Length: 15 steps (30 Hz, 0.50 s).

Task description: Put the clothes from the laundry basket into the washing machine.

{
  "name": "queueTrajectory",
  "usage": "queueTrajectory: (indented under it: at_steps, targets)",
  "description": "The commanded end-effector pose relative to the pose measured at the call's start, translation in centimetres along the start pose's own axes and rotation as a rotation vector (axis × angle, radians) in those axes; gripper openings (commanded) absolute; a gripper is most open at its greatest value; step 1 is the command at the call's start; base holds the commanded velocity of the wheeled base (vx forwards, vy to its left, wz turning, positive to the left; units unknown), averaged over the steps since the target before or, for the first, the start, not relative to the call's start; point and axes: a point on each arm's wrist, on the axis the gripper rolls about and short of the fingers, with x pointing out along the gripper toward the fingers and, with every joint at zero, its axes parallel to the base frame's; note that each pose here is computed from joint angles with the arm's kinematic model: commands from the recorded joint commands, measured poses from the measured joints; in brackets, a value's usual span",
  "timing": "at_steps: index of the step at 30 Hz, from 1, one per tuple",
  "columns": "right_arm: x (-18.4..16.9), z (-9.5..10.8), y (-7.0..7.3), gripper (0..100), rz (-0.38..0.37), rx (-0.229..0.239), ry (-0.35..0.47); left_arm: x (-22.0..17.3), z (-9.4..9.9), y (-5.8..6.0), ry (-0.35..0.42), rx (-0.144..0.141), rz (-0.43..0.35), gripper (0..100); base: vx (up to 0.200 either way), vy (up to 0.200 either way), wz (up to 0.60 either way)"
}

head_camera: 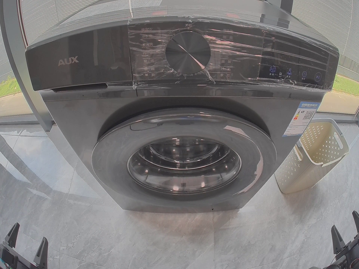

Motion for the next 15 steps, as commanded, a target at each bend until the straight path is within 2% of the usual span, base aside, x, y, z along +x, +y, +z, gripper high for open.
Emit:
queueTrajectory:
  at_steps: [1,15]
  targets:
    - [0.03,-0.45,0.04,100,0.018,-0.002,-0.004,-0.02,-0.44,0.0,-0.002,0.006,-0.003,100,0.0,0.0,0.0]
    - [0.0,-0.47,0.03,100,0.021,-0.002,0.004,-0.03,-0.41,0.0,-0.002,-0.002,-0.003,100,0.0,0.0,0.0]
